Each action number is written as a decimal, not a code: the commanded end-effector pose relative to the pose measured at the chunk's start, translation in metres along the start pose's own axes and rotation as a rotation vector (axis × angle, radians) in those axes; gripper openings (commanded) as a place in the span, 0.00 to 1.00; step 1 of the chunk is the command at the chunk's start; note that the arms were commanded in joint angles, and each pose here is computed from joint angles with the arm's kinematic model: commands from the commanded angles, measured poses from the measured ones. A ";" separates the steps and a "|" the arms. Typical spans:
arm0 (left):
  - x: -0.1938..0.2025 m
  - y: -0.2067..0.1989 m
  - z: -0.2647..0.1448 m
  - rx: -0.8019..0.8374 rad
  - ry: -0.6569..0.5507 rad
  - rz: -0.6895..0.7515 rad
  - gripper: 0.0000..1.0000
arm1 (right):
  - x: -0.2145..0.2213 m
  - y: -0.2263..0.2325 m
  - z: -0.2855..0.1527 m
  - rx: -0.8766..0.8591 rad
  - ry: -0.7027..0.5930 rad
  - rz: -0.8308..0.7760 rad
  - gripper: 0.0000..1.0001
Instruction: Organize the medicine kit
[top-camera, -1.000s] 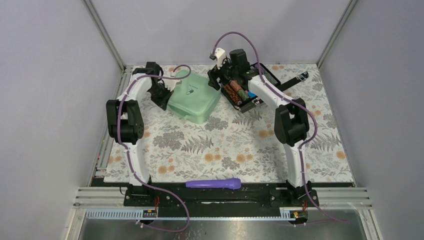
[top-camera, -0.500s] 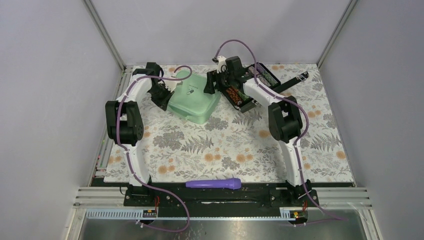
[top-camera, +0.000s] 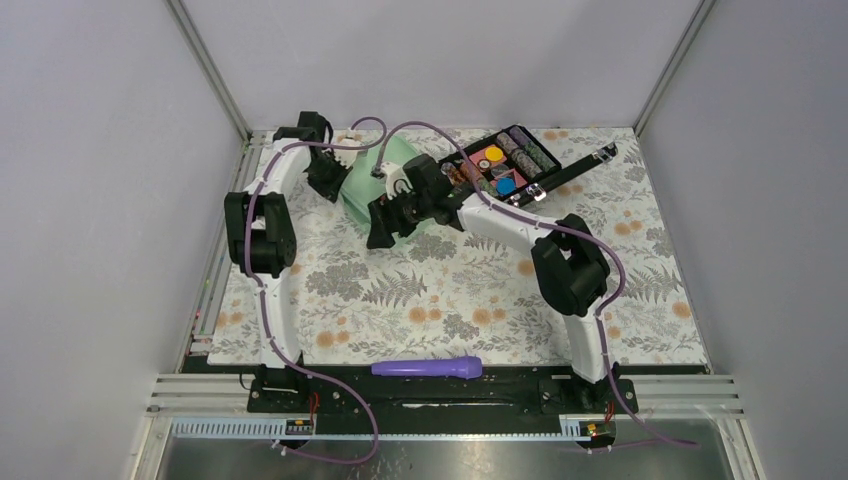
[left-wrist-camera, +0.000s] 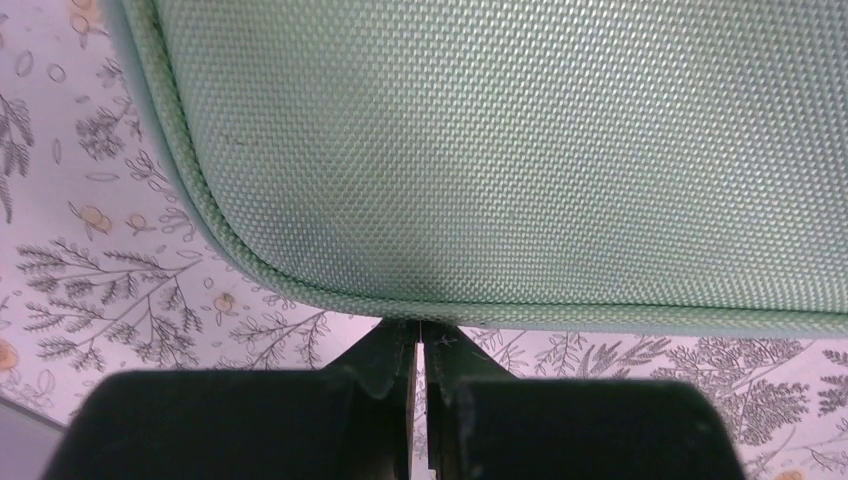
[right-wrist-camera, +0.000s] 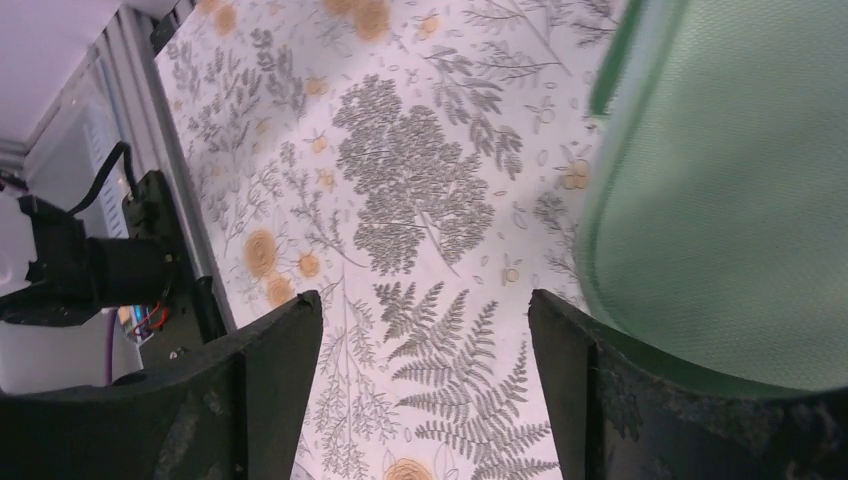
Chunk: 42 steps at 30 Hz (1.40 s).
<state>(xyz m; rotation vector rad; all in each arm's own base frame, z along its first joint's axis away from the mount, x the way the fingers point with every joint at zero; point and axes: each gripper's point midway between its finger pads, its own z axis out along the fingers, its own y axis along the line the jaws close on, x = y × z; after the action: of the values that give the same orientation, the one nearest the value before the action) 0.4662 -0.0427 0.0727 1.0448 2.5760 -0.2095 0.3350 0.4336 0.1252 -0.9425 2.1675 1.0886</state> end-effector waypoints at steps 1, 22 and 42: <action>-0.024 0.007 -0.002 -0.045 -0.069 0.031 0.00 | -0.045 0.015 -0.038 -0.037 -0.064 -0.066 0.83; 0.002 -0.041 -0.015 0.034 -0.047 0.045 0.00 | -0.061 -0.169 -0.070 0.333 -0.135 0.100 0.91; 0.003 -0.100 -0.008 0.182 -0.060 -0.031 0.00 | 0.010 -0.082 -0.052 0.122 -0.009 0.210 0.83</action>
<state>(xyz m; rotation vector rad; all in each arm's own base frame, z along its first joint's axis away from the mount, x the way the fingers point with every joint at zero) 0.4350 -0.0579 0.0691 1.0017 2.5738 -0.2320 0.4762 0.3096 0.1069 -0.5639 2.2313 0.7752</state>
